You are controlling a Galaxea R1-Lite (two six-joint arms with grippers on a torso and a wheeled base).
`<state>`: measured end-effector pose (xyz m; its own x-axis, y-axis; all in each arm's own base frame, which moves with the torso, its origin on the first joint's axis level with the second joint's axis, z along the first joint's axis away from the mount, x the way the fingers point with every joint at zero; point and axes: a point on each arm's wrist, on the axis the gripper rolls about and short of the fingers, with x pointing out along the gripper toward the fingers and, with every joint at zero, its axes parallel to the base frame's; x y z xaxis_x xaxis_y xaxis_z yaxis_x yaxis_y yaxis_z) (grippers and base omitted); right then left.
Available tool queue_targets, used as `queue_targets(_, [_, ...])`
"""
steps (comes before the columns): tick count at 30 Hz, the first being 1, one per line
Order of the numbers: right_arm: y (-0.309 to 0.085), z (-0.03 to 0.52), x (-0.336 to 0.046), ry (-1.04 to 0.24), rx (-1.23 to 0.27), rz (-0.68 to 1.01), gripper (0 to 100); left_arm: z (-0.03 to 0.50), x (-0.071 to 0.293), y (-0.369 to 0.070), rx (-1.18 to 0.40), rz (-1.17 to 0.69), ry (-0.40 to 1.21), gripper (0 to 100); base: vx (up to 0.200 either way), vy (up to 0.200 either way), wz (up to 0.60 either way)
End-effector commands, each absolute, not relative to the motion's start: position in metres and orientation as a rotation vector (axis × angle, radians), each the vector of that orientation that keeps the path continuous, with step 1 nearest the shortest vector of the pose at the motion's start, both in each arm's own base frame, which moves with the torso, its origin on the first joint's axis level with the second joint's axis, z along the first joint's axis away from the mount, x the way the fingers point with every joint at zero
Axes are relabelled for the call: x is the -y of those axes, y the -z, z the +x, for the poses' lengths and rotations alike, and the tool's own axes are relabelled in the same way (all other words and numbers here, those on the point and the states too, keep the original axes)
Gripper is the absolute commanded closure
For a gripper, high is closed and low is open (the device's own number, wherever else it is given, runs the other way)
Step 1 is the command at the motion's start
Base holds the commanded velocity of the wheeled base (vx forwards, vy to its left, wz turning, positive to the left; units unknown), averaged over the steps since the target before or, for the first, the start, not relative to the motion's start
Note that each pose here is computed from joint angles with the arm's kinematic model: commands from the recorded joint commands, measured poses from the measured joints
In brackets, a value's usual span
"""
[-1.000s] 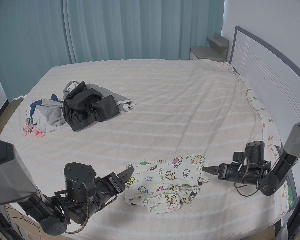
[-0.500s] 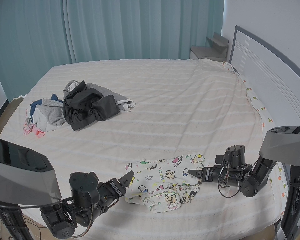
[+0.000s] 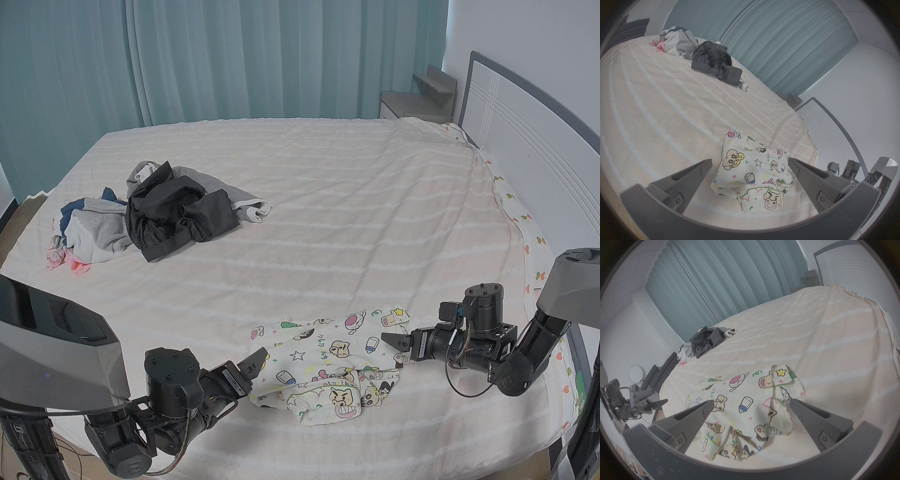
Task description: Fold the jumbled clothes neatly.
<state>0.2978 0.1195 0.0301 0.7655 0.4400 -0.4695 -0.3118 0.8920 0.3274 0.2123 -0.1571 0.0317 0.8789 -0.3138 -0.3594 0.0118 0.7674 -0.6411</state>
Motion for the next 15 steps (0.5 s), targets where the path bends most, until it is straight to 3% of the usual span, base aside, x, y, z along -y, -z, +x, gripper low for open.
queue_targets(1, [-0.030, 0.286, -0.121, -0.430, -0.588, 0.222, 0, 0.213, 0.157, -0.027, -0.485, -0.670, 0.174, 0, 0.000, 0.000, 0.00])
queue_targets(15, [0.010, 0.305, -0.135, -0.428, -0.639, 0.211, 0, 0.214, 0.158, -0.021, -0.504, -0.660, 0.166, 0, 0.000, 0.000, 0.00])
